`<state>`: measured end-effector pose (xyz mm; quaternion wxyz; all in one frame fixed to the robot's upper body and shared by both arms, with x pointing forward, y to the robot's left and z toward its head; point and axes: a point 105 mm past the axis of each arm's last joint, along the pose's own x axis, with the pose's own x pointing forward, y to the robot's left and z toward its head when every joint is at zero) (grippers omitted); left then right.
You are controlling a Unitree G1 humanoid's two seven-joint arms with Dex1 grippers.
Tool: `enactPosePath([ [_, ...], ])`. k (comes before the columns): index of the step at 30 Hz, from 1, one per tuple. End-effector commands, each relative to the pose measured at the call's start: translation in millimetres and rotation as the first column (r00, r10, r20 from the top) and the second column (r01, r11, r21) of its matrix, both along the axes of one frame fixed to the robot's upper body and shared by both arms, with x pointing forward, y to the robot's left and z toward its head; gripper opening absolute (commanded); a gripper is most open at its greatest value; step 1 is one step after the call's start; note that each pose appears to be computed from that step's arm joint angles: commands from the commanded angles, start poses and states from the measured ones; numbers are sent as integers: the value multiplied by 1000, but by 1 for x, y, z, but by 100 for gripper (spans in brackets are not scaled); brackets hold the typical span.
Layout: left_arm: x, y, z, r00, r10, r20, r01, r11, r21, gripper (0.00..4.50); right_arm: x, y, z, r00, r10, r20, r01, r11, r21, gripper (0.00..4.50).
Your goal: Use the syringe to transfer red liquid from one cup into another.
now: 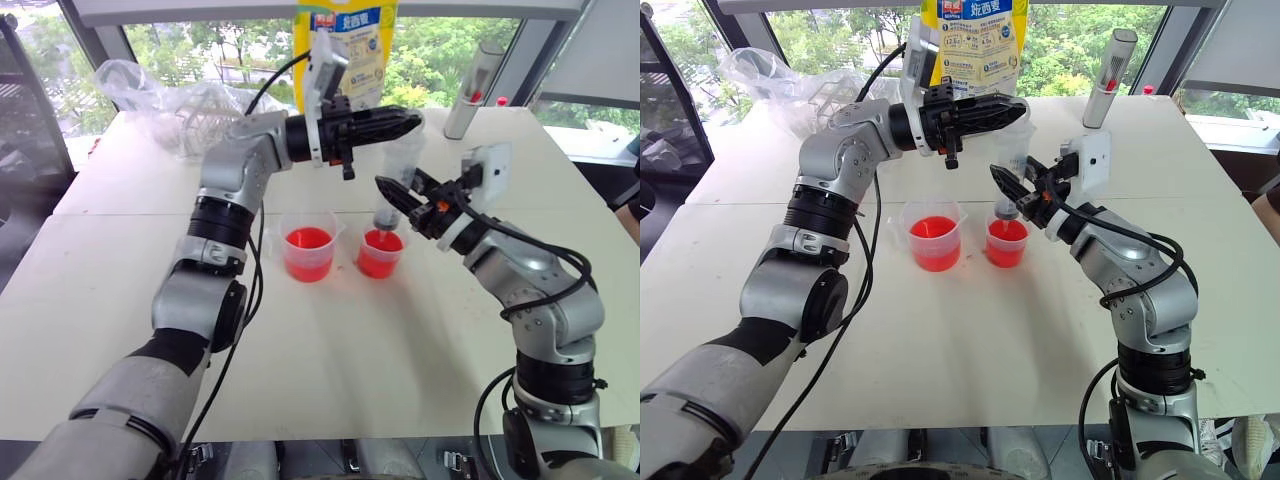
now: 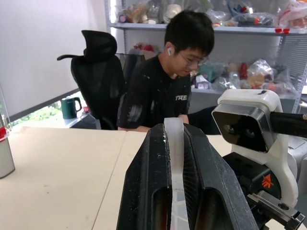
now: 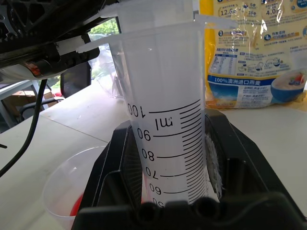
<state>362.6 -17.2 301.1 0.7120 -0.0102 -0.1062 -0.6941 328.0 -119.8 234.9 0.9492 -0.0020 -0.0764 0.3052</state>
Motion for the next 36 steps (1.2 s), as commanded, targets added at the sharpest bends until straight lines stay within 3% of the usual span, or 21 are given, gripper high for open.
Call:
enactPosePath([
  [1, -4, -11, -25, 998, -33, -55, 37, 995, 91, 2, -18, -4, 57, 973, -17, 230, 6, 999, 47, 142],
  [8, -3, -7, -15, 999, -11, -44, 14, 998, 56, 2, -18, -4, 53, 977, -12, 214, 5, 999, 34, 142],
  [13, 2, 0, -3, 999, 39, -38, -38, 999, 9, 220, -19, -2, 50, 979, -6, 204, -1, 999, 34, 142],
  [17, 8, 15, 11, 994, 105, -9, -105, 994, -31, 431, -20, 1, 46, 983, 0, 185, -7, 999, 39, 142],
  [18, 9, 19, 13, 993, 114, -10, -114, 993, -40, 444, -20, 1, 45, 983, -1, 182, -7, 999, 39, 142],
  [27, 17, 95, 38, 943, 333, 2, -330, 935, -127, 444, -14, -6, 33, 991, -38, 131, 32, 998, 46, 142],
  [31, 5, 122, 17, 919, 393, 26, -392, 919, -43, 444, 4, -28, 45, 990, -110, 91, 108, 994, 33, 142],
  [36, -8, 136, -7, 914, 404, 30, -405, 913, 55, 444, 28, -60, 81, 989, -142, -47, 145, 988, 59, 142],
])
